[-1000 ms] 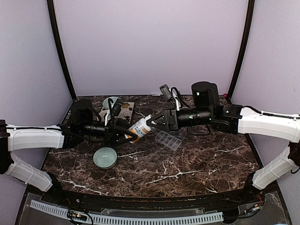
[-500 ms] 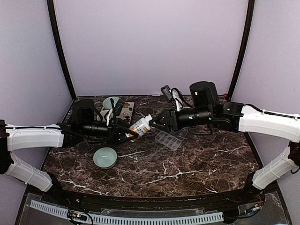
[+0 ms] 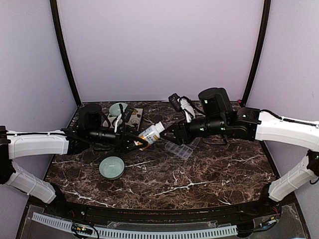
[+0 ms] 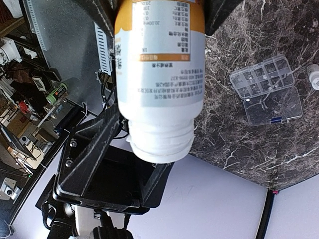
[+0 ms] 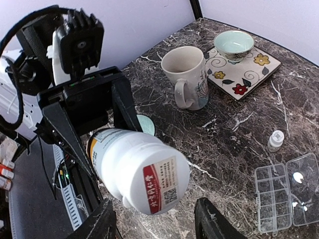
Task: Sort the pills into containers
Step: Pass from the right arm to the left, then open the lid of the pill bottle.
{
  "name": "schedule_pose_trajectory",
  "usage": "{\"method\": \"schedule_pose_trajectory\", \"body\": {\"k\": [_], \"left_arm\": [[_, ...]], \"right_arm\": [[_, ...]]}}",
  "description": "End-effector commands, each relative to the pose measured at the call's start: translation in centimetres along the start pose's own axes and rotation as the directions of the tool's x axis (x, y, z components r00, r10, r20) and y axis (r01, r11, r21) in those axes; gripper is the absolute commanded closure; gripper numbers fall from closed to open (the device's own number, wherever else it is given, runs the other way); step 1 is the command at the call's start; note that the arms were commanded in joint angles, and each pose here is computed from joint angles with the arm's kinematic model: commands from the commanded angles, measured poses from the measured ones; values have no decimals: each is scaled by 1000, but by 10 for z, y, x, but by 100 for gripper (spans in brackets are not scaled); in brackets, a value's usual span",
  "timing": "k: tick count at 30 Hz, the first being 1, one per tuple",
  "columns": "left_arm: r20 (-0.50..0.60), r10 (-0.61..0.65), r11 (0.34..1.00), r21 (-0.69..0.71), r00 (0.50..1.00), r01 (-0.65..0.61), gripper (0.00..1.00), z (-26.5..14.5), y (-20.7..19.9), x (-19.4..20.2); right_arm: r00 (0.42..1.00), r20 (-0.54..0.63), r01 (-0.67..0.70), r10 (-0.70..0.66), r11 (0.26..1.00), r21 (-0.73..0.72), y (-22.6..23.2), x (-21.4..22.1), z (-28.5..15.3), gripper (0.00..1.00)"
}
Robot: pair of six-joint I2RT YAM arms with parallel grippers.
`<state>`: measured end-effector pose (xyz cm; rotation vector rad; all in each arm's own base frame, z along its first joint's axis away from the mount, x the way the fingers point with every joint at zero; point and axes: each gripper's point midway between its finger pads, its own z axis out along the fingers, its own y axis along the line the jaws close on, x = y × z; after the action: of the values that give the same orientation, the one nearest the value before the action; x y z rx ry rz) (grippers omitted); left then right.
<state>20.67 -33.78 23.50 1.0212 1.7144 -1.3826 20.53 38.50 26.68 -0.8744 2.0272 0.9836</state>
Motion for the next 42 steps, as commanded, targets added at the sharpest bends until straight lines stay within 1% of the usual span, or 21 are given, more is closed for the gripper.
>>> {"method": "schedule_pose_trajectory", "body": {"k": [1, 8, 15, 32, 36, 42], "left_arm": [[9, 37, 998, 42, 999, -37, 91, -1, -9, -14], [-16, 32, 998, 54, 999, -31, 91, 0, -9, -9], [-31, 33, 997, 70, 999, -31, 91, 0, -12, -6], [-37, 35, 994, 102, 999, -32, 91, 0, -17, -6], [-35, 38, 993, 113, 999, -34, 92, 0, -19, -7], [-35, 39, 989, 142, 999, -33, 92, -1, -24, -6]], "right_arm": [[994, 48, 97, -98, 995, 33, 8, -16, -13, 47], [989, 66, 131, -134, 990, 51, 11, -18, -18, 51], [987, 60, 143, -147, 988, 64, 10, -19, -17, 52], [989, 31, 143, -144, 989, 21, 18, -16, -5, 56], [990, 26, 140, -141, 990, 16, 18, -14, -3, 59], [991, 10, 132, -132, 991, 4, 19, -11, 0, 69]]}}
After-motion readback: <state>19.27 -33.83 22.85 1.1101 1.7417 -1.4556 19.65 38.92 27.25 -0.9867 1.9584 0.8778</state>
